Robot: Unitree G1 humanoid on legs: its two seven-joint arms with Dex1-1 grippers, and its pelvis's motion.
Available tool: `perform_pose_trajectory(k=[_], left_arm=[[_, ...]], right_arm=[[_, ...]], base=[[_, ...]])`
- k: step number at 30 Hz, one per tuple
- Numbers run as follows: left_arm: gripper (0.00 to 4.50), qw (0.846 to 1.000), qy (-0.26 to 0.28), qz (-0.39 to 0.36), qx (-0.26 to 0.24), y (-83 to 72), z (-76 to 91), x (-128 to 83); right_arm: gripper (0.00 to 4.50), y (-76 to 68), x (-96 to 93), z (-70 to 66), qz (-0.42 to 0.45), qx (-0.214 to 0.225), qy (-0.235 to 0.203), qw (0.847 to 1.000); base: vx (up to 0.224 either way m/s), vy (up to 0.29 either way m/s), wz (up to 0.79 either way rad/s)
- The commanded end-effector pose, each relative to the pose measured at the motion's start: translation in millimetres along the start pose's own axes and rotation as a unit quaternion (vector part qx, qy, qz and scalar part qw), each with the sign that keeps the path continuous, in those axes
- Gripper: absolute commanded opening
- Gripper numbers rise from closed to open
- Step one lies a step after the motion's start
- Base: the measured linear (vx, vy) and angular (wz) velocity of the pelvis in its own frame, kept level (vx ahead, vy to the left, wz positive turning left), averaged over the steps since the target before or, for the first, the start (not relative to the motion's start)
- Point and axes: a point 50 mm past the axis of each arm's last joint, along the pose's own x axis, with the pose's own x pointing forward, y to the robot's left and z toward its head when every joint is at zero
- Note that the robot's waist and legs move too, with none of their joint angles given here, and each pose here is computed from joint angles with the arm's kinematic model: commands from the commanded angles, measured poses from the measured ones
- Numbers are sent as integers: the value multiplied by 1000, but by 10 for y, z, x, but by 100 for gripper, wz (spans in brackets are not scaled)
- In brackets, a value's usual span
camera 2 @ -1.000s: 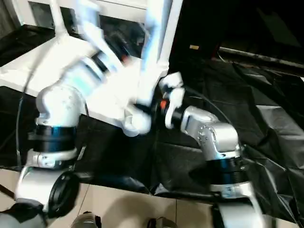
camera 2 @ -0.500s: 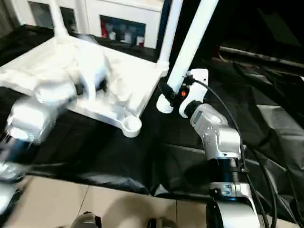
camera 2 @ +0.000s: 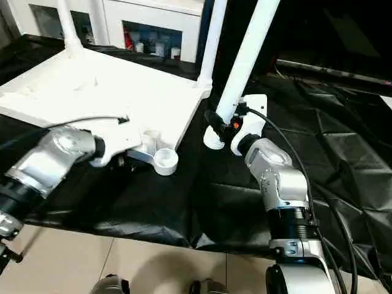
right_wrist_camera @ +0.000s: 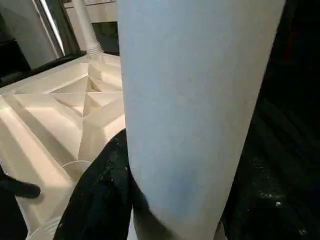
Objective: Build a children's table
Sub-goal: Pick table leg, then rotate table base
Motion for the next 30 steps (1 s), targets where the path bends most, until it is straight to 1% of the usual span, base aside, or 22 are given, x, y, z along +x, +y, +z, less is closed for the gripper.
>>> perform_pose_trajectory(k=[1, 5, 8, 10, 12, 15, 16, 18, 22, 24, 25, 27, 30], left_arm=[[306, 1000, 2, 10, 19, 44, 58, 36], [306, 1000, 3, 24, 17, 76, 51, 80], [306, 1000, -5, 20, 9, 63, 56, 134], [306, 1000, -3, 4, 7, 43, 43, 158], [269, 1000, -3, -10, 7, 25, 38, 166], [269, 999, -14, -50, -2, -18, 58, 153], [264, 997, -17, -74, -4, -47, 71, 140], [235, 995, -21, -97, -5, -76, 86, 127], [227, 985, -36, -167, -9, -186, 192, 81], [203, 981, -44, -191, -14, -225, 231, 70], [193, 980, -46, -194, -17, -231, 238, 71], [188, 976, -54, -207, -33, -259, 268, 84], [157, 979, -58, -191, -50, -251, 291, 124]], right_arm=[[191, -35, -30, 37, -8, -10, -8, 1000], [191, -27, -27, 35, -8, -10, -8, 1000], [191, -18, -22, 24, -6, -9, -7, 1000], [191, -13, -20, 23, -5, -10, -6, 1000], [191, -12, -20, 23, -4, -11, -6, 1000], [191, -21, -29, 22, -5, -13, -6, 1000], [191, -31, -33, 24, -6, -15, -6, 1000], [191, -38, -35, 26, -7, -16, -6, 1000], [191, -48, -46, 15, -6, -27, 0, 1000], [191, -53, -59, -6, -7, -32, 6, 999], [191, -56, -64, -14, -8, -33, 8, 999], [191, -66, -94, -58, -14, -37, 14, 999], [191, -67, -117, -91, -19, -36, 17, 999]], base=[[0, 0, 0], [0, 0, 0], [0, 0, 0], [0, 0, 0], [0, 0, 0], [0, 0, 0], [0, 0, 0], [0, 0, 0], [0, 0, 0], [0, 0, 0], [0, 0, 0], [0, 0, 0], [0, 0, 0]])
